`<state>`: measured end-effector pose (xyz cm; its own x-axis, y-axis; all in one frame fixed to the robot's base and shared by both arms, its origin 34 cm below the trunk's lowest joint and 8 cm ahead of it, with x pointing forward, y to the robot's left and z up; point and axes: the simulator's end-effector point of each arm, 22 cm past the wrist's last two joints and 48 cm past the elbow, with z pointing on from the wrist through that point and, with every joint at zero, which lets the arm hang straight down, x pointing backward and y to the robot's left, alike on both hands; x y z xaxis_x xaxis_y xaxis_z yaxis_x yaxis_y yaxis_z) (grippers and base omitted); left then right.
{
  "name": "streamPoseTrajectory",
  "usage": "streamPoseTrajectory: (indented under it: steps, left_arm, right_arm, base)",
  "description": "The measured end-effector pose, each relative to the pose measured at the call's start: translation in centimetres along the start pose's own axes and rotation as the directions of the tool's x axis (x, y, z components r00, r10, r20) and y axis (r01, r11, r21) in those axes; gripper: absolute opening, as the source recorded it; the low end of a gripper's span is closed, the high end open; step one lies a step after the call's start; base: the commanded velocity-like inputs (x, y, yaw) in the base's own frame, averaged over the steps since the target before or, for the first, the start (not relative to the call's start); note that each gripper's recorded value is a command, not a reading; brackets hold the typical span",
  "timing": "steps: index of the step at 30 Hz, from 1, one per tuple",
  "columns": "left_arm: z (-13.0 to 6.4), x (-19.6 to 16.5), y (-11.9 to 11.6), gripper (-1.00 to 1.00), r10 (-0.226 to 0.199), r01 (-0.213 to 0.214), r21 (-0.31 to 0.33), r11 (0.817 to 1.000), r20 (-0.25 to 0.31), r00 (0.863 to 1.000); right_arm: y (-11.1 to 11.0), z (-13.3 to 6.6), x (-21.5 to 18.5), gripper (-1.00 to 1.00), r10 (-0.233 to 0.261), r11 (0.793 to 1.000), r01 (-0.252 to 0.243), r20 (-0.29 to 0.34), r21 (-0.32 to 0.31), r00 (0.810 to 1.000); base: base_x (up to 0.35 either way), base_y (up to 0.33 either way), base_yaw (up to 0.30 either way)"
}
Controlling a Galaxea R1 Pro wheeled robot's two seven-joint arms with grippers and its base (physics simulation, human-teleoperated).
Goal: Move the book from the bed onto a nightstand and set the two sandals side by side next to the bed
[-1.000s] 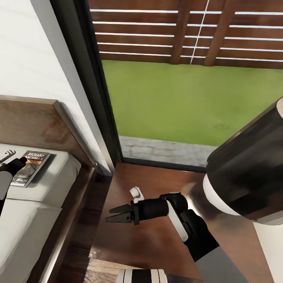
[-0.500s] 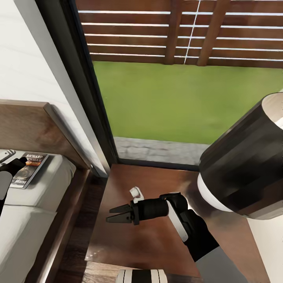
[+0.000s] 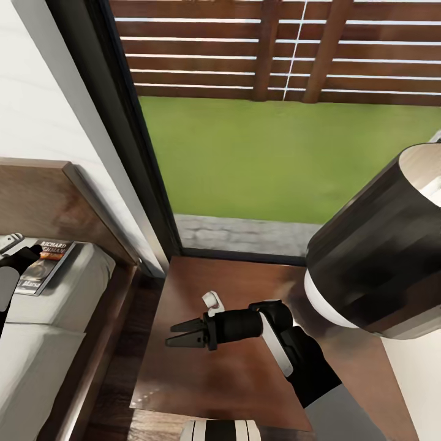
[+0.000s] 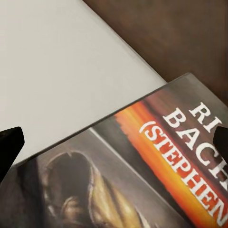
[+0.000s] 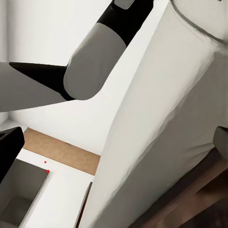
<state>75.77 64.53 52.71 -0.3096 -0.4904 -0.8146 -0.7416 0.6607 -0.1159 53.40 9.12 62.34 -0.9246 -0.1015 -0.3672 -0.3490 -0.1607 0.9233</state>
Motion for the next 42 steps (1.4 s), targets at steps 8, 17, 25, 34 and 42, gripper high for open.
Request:
streamPoseTrajectory:
  steps: [8,17,25,34,42]
  left_arm:
    - [0.0,0.0,0.01,1.0,0.0,0.0,-0.001,1.0,0.0,1.0]
    - [0.0,-0.01,0.27,1.0,0.012,-0.012,-0.008,1.0,-0.001,1.0]
    - [-0.02,-0.02,0.24,1.0,0.01,-0.01,-0.007,1.0,-0.001,1.0]
    - [-0.02,-0.02,0.24,1.0,0.01,-0.01,-0.007,1.0,-0.001,1.0]
    - [-0.02,-0.02,0.24,1.0,0.01,-0.01,-0.007,1.0,0.0,1.0]
  right_arm:
    - [0.0,0.0,-0.01,1.0,0.0,1.0,0.0,0.0,0.0,1.0]
    - [0.11,0.02,-0.04,1.0,-0.003,1.0,0.003,0.0,0.0,1.0]
    - [0.14,0.07,-0.04,1.0,-0.003,1.0,0.003,-0.001,-0.001,1.0]
    - [0.14,0.07,-0.04,1.0,-0.003,1.0,0.003,-0.001,-0.001,1.0]
    - [0.14,0.06,-0.02,1.0,-0.003,1.0,0.003,-0.001,0.0,1.0]
  base:
    - [0.0,0.0,-0.001]
    - [0.0,0.0,-0.08]
    - [0.0,0.0,-0.006]
    - [0.0,0.0,0.0]
    - [0.0,0.0,0.0]
